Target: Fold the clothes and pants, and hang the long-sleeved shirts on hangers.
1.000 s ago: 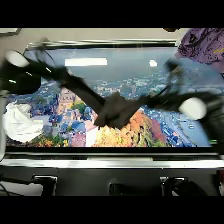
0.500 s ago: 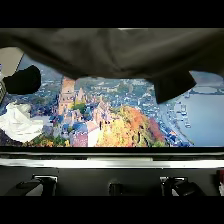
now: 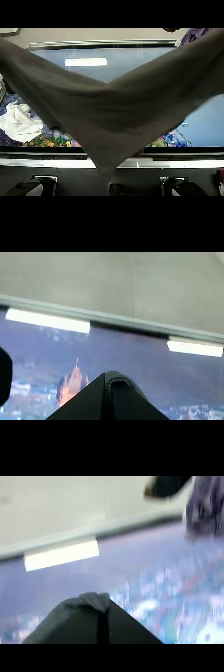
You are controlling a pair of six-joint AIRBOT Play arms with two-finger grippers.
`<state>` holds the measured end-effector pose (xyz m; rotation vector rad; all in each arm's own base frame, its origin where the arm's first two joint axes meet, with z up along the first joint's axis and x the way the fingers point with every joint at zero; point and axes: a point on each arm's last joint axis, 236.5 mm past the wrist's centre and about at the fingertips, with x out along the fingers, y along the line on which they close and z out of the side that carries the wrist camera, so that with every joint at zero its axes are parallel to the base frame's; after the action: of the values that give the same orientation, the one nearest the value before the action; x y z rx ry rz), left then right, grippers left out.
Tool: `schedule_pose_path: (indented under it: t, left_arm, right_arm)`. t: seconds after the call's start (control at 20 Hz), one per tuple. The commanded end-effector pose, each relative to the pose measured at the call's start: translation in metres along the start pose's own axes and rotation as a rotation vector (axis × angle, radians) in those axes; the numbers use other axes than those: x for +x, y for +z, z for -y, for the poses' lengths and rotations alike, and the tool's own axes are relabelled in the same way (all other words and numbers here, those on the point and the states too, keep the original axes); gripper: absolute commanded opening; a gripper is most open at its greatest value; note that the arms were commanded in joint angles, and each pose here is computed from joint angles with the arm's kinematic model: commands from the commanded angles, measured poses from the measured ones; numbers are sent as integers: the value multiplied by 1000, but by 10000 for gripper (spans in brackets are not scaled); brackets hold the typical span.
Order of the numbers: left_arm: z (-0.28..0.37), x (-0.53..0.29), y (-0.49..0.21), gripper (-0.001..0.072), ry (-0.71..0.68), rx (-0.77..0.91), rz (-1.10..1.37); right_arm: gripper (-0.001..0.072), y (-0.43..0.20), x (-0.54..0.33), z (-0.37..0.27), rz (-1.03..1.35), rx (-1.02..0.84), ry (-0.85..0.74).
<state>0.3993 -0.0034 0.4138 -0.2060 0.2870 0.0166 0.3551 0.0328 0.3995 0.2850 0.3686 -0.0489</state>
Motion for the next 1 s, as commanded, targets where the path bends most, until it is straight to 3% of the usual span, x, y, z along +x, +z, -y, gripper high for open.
schedule_pose_path:
  t: [0.0, 0.2, 0.35, 0.5, 0.7, 0.75, 0.8, 0.85, 0.95]
  left_arm:
    - [-17, 109, -114, 16, 47, -59, -345]
    - [-30, 211, -263, 16, 70, -125, -701]
    - [-33, 245, -358, 16, 100, -158, -903]
    - [-27, 252, -406, 16, 110, -151, -1004]
    - [-23, 245, -410, 19, 106, -136, -1035]
    - [-27, 238, -406, 90, 109, -132, -1052]
    - [-31, 228, -399, 346, 107, -120, -1070]
    - [-39, 214, -388, 704, 120, -117, -1090]
    - [-57, 183, -360, 716, 161, -105, -1105]
  right_arm:
    - [33, -117, 113, 3, -441, 35, -134]
    - [35, -239, 235, -3, -723, -20, -143]
    - [37, -315, 286, -25, -896, 179, -16]
    - [59, -334, 307, -42, -974, 387, 150]
    - [33, -326, 310, -15, -972, 378, 146]
    - [33, -323, 307, -10, -975, 378, 144]
    - [33, -319, 306, -6, -971, 376, 142]
    - [33, -315, 304, -3, -964, 364, 146]
    - [33, -307, 300, -3, -949, 325, 162]
